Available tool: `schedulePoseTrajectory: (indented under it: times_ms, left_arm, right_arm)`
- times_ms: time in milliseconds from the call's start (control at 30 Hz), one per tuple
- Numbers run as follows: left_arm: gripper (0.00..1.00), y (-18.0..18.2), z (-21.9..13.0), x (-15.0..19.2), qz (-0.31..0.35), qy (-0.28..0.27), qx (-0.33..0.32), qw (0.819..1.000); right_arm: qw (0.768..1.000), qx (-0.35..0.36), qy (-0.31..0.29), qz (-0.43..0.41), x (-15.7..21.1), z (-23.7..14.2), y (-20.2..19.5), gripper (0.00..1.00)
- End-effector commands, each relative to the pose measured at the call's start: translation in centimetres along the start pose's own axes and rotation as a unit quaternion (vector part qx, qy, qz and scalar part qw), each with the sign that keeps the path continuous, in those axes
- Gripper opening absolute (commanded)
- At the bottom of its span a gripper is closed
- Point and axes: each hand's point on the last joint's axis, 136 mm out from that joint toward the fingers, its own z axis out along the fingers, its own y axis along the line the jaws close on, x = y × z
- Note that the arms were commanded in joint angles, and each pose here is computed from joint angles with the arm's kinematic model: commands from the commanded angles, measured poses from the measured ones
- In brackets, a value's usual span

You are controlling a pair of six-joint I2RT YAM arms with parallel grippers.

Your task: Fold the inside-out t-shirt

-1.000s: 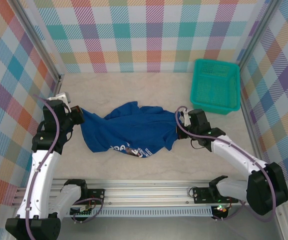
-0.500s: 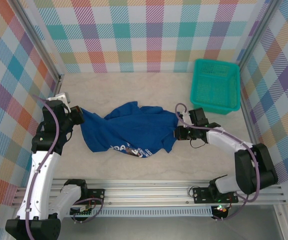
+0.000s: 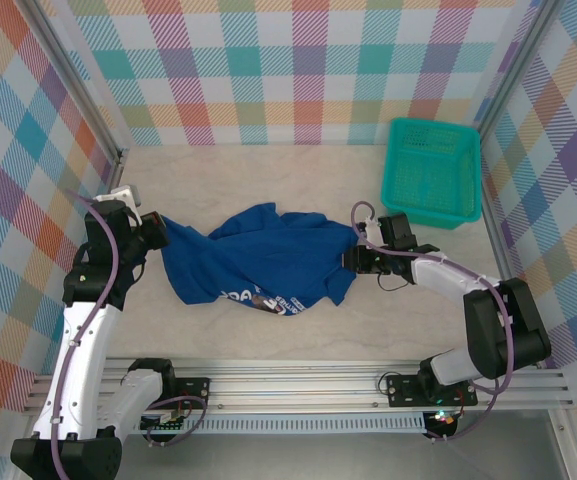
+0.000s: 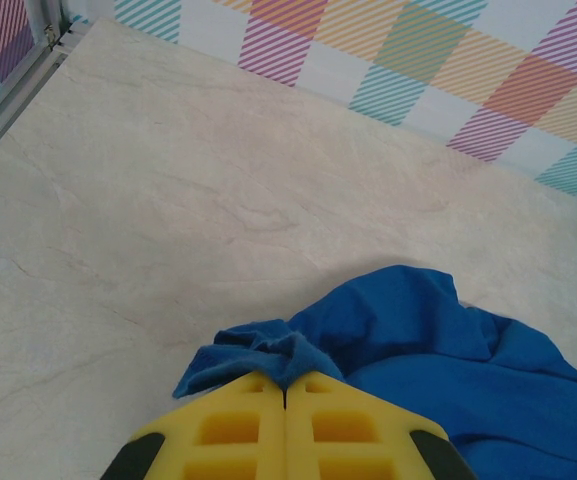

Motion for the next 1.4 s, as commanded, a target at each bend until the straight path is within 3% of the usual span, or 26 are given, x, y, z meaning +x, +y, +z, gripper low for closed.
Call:
schedulePoseTrajectory:
  times_ms: [0,267,433,633,767,933,1067,1267,1367]
  left_arm:
    - [0.0,-0.1,-0.5,-1.1,0.005,-0.023,0.005,1.0]
    - [0.0,0.0,-0.5,-1.0,0.005,-0.023,0.005,1.0]
    - [0.0,0.1,-0.4,-1.1,0.004,-0.024,0.002,1.0]
    - [0.0,-0.2,-1.0,-2.2,-0.007,-0.037,0.002,0.999]
    - [0.0,-0.4,-2.6,-5.2,-0.026,-0.075,-0.002,0.997]
    - [0.0,-1.5,-7.2,-13.1,-0.057,-0.177,0.005,0.983]
    - [0.0,-3.6,-12.9,-19.6,-0.056,-0.259,0.029,0.964]
    - [0.0,-4.8,-24.2,-24.5,-0.028,-0.379,0.03,0.925]
    - [0.0,-4.6,-27.4,-25.3,-0.004,-0.408,0.008,0.913]
  right_arm:
    - [1.0,-0.004,-0.019,-0.004,-1.3,0.2,0.1,0.26]
    - [0.999,0.018,-0.042,-0.002,-2.3,-0.1,-0.5,0.1]
    - [0.995,0.039,-0.089,-0.006,-4.1,-1.8,-0.8,0.01]
    - [0.979,-0.005,-0.199,-0.047,-10.0,-9.4,3.1,0.0]
    - [0.957,-0.031,-0.272,-0.09,-14.4,-16.4,6.8,0.0]
    - [0.927,-0.026,-0.338,-0.16,-19.1,-24.9,11.5,0.0]
    - [0.899,-0.033,-0.387,-0.204,-21.1,-31.7,15.6,0.0]
    - [0.857,-0.011,-0.449,-0.253,-19.6,-40.3,19.1,0.0]
    - [0.84,0.002,-0.47,-0.272,-17.9,-42.8,19.8,0.0]
